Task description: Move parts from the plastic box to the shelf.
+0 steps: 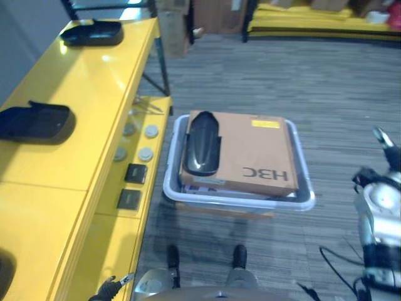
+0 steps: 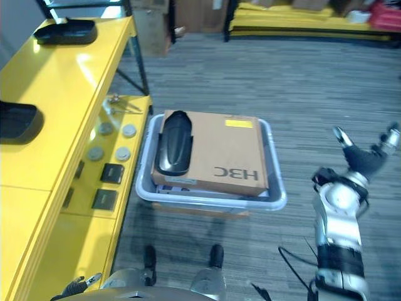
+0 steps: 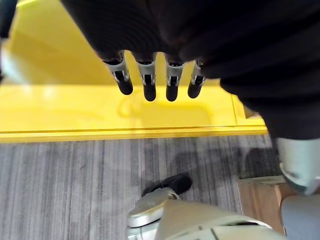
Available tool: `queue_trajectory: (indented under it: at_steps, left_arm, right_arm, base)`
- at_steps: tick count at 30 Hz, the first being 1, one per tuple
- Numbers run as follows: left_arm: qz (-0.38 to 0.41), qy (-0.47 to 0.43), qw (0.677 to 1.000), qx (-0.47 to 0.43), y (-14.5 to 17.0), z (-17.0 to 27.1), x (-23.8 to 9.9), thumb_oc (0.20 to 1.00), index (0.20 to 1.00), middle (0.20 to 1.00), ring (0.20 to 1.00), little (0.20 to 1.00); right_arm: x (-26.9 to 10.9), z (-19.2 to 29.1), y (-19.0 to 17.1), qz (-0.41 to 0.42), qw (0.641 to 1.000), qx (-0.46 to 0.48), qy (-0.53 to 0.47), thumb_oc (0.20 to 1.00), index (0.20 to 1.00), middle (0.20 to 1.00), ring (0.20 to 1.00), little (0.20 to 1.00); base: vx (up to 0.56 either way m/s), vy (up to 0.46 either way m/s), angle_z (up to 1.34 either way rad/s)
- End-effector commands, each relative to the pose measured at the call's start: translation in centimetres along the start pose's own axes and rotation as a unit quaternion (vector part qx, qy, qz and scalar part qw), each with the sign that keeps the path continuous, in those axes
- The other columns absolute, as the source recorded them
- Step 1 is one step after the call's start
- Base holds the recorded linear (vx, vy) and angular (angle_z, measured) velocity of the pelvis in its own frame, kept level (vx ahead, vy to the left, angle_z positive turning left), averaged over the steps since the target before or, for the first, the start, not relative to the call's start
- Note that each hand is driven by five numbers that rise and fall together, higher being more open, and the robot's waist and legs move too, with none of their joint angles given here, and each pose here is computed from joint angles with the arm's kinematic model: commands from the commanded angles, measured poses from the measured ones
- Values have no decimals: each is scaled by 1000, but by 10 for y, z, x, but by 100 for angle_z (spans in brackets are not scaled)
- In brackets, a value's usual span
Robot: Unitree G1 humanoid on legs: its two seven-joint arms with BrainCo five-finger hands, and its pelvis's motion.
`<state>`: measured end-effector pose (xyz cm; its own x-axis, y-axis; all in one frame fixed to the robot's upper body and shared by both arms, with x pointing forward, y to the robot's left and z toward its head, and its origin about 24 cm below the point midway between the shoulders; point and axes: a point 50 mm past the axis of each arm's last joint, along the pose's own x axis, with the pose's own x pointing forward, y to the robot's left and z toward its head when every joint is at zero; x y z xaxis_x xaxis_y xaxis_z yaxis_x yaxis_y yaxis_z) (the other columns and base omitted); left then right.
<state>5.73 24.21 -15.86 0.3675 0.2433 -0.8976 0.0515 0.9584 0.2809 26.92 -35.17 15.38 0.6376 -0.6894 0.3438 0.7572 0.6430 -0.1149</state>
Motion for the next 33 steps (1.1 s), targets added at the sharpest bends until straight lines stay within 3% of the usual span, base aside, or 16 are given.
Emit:
queue_trajectory:
  at_steps: [1,11,23,33]
  left_arm:
    - [3,3,1000,8,11,1,1,1000,1000,1000,1000,1000]
    - [-15,33,999,33,4,-17,-1,1000,1000,1000,1000,1000]
    - [-33,10,999,24,5,-18,-4,1000,1000,1000,1000,1000]
    - [-29,-1,1000,4,9,-14,-4,1000,1000,1000,1000,1000]
  right_arm:
    - [22,31,10,20,999,-24,-44,1000,1000,1000,1000,1000]
    - [32,18,58,49,998,-25,14,1000,1000,1000,1000,1000]
    - [28,-21,43,-10,990,-112,84,1000,1000,1000,1000,1000]
    - [15,-50,32,-3,977,-172,124,1000,1000,1000,1000,1000]
  base:
    - [-115,45,50]
    - [-54,49,31]
    - [-11,10,17]
    - [-2,7,0]
